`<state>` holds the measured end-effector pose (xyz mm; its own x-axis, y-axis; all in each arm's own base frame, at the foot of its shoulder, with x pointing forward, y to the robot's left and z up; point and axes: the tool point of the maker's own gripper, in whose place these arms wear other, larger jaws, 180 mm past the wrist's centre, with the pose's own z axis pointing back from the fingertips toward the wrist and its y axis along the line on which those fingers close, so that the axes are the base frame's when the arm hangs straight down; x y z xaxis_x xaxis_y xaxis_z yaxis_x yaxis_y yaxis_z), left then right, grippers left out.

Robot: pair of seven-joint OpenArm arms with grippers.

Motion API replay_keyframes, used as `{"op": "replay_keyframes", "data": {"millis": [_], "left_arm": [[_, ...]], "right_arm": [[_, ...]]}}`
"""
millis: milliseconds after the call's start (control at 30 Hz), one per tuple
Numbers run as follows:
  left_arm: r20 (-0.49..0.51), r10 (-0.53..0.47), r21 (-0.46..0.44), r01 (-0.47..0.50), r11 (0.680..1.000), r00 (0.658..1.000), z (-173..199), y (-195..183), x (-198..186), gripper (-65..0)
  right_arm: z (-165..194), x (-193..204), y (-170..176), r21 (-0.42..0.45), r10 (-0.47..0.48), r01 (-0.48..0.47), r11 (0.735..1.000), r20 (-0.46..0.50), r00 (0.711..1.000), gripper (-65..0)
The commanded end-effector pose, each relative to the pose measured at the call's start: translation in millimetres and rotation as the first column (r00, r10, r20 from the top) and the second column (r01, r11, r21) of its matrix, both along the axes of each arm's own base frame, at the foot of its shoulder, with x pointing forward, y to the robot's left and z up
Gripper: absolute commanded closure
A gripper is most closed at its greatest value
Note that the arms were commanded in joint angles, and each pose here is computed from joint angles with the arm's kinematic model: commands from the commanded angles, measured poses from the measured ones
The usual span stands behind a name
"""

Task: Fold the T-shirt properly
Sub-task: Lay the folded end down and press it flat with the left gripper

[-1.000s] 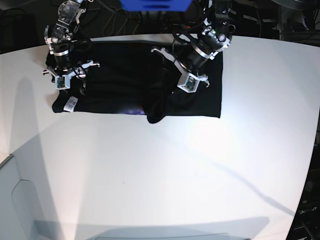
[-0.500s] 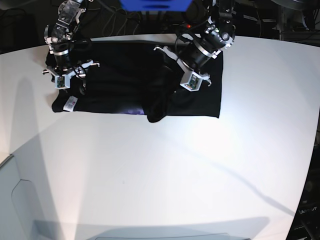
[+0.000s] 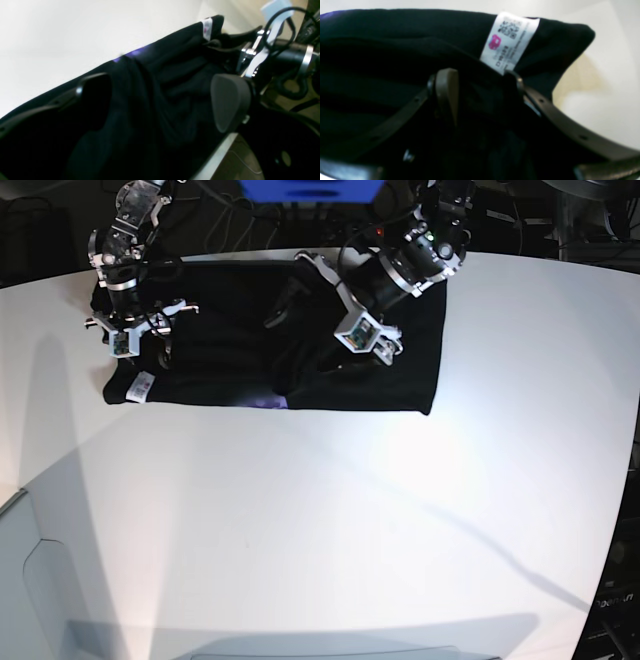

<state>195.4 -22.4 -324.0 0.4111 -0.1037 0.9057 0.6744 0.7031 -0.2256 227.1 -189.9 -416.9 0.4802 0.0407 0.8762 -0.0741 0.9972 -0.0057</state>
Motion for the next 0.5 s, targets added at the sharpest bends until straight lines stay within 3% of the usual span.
{"op": "replay_keyframes", "data": {"millis": [0, 333, 467], "left_arm": [[0.036, 0.004, -0.039, -0.002, 0.999, 0.999, 14, -3, 4, -61.0], [0.043, 0.02, -0.036, -0.019, 0.999, 0.999, 15, 1, 8, -61.0], [0.077, 0.061, -0.02, -0.06, 0.998, 0.995, 19, 14, 28, -61.0]], "right_arm": [[6, 1, -2, -0.01, 0.009, -0.009, 1.0, 0.015, 1.0, -29.3], [6, 1, -2, -0.01, 0.009, -0.009, 1.0, 0.015, 1.0, -29.3], [6, 1, -1, -0.009, 0.012, -0.012, 1.0, 0.015, 1.0, -29.3]]}}
